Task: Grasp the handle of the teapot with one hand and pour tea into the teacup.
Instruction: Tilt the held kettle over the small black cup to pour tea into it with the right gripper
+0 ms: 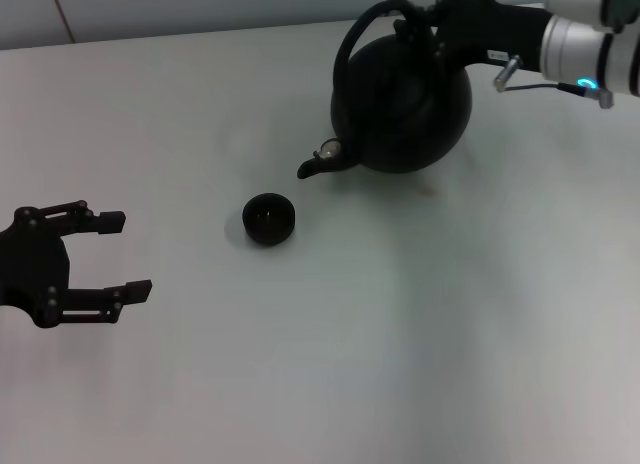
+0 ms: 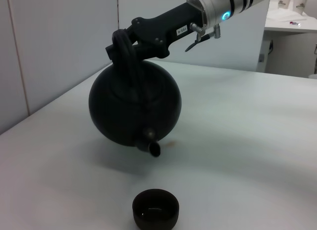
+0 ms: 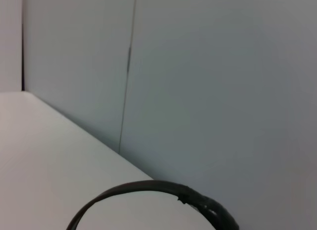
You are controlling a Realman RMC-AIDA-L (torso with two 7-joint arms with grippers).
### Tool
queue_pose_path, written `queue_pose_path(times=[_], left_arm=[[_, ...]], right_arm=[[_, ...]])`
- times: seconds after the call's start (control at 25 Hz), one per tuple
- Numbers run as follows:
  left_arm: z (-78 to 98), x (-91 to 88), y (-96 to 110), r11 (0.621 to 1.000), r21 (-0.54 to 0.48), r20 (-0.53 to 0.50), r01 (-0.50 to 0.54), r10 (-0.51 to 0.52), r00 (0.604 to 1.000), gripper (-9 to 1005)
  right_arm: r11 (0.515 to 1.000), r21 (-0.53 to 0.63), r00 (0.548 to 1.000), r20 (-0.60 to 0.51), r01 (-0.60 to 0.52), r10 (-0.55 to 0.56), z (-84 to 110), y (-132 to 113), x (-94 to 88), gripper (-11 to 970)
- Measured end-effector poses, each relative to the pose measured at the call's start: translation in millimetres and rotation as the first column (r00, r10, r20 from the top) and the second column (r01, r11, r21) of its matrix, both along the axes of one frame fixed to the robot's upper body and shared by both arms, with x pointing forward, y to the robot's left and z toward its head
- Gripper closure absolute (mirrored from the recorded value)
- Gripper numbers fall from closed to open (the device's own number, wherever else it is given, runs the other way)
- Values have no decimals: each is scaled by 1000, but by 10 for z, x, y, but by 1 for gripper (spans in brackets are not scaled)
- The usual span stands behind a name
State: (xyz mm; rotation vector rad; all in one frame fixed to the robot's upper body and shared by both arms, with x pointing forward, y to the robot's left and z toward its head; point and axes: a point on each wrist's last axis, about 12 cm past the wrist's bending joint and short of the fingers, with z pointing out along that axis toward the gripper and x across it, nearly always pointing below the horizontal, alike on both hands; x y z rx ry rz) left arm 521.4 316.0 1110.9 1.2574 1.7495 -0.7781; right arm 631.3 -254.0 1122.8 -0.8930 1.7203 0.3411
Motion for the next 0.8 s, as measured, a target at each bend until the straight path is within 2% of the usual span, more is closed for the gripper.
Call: queue_pose_path(times=[0.36,0.8], left_arm=[[-7,-5,-1,1000,-2,-2,-3,3,1000,135],[-7,-9,1,1000,-3,-5,-5,5,1000,135]], right_arm=[[996,-70,998,45,-48,51,101,213,93,835],[989,-115,991,80,-95,104,188,337,108,835]])
